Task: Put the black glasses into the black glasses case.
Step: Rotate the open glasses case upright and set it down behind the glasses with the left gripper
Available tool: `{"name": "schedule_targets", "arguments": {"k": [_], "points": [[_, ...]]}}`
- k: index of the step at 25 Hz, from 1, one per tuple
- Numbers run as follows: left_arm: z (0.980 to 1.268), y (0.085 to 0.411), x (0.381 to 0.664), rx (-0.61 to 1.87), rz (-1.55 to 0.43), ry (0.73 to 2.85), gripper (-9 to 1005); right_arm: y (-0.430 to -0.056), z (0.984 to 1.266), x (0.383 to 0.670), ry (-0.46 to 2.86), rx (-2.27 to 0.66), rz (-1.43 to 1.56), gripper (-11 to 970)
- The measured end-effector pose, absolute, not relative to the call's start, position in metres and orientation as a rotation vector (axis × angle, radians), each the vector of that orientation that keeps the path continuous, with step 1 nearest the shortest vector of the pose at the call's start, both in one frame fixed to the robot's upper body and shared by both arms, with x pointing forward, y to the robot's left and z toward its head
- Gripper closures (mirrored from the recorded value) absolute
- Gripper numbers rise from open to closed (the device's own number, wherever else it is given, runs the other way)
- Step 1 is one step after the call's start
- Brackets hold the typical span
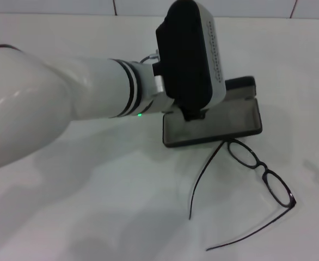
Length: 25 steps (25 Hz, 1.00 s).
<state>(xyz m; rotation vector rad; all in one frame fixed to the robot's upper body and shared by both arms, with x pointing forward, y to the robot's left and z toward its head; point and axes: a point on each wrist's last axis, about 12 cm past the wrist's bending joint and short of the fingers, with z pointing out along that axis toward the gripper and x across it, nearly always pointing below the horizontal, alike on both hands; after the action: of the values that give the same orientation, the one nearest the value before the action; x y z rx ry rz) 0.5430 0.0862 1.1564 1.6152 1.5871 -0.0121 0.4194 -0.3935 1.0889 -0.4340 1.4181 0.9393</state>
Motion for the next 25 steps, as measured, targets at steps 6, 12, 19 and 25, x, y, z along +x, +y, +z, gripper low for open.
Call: {"name": "schedule_targets", "arguments": {"k": [6, 12, 19, 25], "points": [[1.173, 0.088, 0.546, 1.566, 0.016, 1.545, 803, -0.394, 1.088, 0.415, 1.418, -0.430, 0.945, 154], [1.159, 0.098, 0.559, 1.562, 0.106, 1.560, 793, -0.394, 1.087, 0.414, 1.420, -0.427, 0.944, 154], [1.138, 0.097, 0.566, 1.613, 0.124, 1.578, 781, -0.393, 1.087, 0.417, 1.422, -0.426, 0.942, 154], [1.135, 0.090, 0.559, 1.657, 0.113, 1.561, 771, -0.393, 1.087, 0.417, 1.424, -0.425, 0.941, 155]]}}
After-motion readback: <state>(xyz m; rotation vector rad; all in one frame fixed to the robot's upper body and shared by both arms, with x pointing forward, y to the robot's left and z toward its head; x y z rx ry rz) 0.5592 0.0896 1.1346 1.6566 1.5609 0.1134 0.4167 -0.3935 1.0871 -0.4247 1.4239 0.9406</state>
